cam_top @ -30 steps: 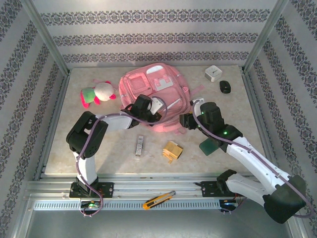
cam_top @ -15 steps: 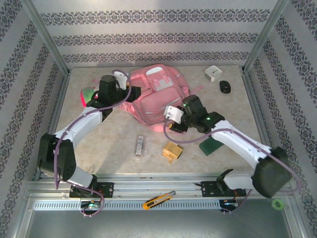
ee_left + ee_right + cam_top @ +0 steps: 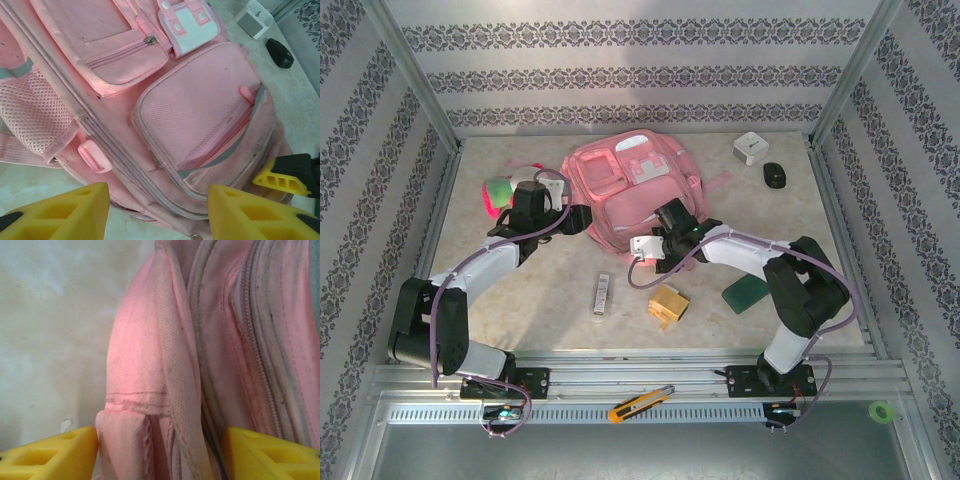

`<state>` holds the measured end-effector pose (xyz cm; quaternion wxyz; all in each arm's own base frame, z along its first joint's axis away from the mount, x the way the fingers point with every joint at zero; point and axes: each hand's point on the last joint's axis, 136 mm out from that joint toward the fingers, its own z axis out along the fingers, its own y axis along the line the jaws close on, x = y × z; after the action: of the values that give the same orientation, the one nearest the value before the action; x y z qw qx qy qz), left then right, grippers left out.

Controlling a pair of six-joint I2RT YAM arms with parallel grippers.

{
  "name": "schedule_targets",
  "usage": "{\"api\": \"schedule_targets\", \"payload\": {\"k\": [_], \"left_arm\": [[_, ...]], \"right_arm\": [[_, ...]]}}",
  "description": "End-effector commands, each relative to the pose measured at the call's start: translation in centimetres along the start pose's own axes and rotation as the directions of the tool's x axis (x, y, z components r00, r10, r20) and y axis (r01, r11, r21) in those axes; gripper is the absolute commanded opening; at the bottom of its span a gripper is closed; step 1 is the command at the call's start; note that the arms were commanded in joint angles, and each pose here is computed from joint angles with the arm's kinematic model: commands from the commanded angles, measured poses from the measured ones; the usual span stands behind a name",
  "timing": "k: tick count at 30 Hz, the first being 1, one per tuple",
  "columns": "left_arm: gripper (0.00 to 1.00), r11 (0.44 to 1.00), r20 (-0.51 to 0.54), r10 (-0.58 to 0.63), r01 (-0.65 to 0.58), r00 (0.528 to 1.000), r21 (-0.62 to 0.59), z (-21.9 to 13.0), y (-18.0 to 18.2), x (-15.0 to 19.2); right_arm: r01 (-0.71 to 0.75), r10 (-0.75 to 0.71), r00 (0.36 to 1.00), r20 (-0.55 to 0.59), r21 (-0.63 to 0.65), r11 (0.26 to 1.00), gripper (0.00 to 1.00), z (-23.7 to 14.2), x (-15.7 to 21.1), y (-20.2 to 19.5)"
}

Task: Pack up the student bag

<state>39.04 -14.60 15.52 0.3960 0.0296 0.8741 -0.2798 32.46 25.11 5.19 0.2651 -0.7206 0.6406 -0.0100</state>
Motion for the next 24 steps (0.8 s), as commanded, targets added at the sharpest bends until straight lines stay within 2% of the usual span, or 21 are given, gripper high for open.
{"api": "schedule_targets", "payload": {"k": [1,2,4,6,7,10,15,17,24], "left_arm": [[0.52,1.0,0.031,-0.013,0.012,0.999,0.024,-0.4,-0.2,-0.3],[0.51,1.0,0.032,-0.015,0.014,0.999,0.022,-0.3,-0.1,-0.2],[0.51,1.0,0.032,-0.011,0.011,0.999,0.019,-0.1,0.1,0.0],[0.51,1.0,0.028,-0.014,0.015,1.0,-0.003,0.0,0.6,0.2],[0.51,1.0,0.024,-0.015,0.016,1.0,-0.007,0.0,0.7,0.3],[0.52,1.0,0.027,-0.021,0.022,0.999,-0.01,0.0,0.9,0.5],[0.52,0.999,0.074,-0.011,0.008,0.997,0.04,0.1,0.4,0.2],[0.51,0.998,0.098,-0.015,0.009,0.995,0.069,0.2,0.0,0.0],[0.48,0.973,0.184,0.004,-0.046,0.983,0.226,1.0,-2.5,0.9]], "right_arm": [[-0.023,0.027,0.999,-0.028,0.113,0.993,0.63,1.6,0.7,-2.0],[-0.06,0.065,0.997,-0.034,0.143,0.988,0.55,1.9,1.0,-2.7],[-0.109,0.118,0.992,-0.045,0.172,0.979,0.3,1.9,1.2,-3.6],[-0.097,0.103,0.994,-0.025,0.184,0.978,0.05,0.4,0.5,-4.0],[-0.091,0.095,0.995,-0.012,0.194,0.977,0.0,-0.7,0.2,-4.2],[-0.078,0.07,0.996,0.048,0.201,0.977,0.0,-5.6,-0.8,-4.5],[-0.184,0.107,0.946,0.307,0.235,0.954,0.0,-16.2,-3.0,-6.9],[-0.198,0.098,0.93,0.355,0.258,0.946,0.0,-19.1,-3.4,-7.9],[-0.19,0.094,0.933,0.346,0.253,0.949,0.0,-22.1,-2.7,-9.3]]}}
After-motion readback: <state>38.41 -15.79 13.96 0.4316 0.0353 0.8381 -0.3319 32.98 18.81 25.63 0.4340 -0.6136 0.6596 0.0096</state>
